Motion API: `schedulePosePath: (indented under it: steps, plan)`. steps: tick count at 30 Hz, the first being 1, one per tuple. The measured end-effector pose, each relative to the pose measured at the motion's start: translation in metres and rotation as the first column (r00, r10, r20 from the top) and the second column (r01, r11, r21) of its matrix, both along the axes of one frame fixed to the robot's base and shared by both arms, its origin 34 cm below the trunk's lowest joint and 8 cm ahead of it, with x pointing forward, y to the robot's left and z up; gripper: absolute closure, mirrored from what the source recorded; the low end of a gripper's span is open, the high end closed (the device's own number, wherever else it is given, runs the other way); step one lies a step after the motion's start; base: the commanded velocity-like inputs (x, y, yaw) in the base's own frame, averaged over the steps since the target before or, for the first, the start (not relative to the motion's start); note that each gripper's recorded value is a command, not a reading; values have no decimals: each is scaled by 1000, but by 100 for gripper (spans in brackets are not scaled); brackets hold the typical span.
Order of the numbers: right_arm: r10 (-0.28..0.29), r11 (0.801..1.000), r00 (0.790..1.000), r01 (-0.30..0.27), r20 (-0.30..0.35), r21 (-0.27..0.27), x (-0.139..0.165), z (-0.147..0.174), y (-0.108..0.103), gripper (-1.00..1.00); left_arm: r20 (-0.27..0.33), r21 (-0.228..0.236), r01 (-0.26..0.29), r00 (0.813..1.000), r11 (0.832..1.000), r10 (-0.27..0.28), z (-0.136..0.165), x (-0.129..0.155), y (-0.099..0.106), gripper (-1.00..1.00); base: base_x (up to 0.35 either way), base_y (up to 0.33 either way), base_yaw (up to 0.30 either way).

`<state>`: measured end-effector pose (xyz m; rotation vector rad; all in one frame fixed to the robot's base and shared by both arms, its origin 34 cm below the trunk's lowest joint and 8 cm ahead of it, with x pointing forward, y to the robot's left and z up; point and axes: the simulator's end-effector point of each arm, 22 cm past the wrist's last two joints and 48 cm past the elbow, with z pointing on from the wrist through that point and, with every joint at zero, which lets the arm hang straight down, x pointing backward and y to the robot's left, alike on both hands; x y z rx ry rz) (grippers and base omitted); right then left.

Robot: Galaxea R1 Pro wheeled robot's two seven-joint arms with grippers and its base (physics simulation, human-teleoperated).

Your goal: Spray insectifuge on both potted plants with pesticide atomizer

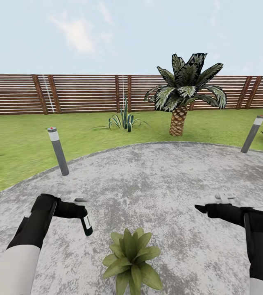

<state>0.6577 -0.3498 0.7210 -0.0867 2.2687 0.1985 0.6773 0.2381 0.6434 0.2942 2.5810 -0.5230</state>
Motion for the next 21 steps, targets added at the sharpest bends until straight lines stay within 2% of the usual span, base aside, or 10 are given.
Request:
schedulePosePath:
  steps: [6, 21]
  plan:
    - [1, 1000, 1000, -1, -2, 0, -1, -1, -2, -100, 1, 17, 26, 1000, 1000, -26, 1, 1, -6, 100, 0, 0, 0]
    - [2, 1000, 1000, -2, -4, -1, 3, 27, -2, -100, -2, 20, 29, 1000, 999, -29, 28, 5, -6, 100, 0, 0, 0]
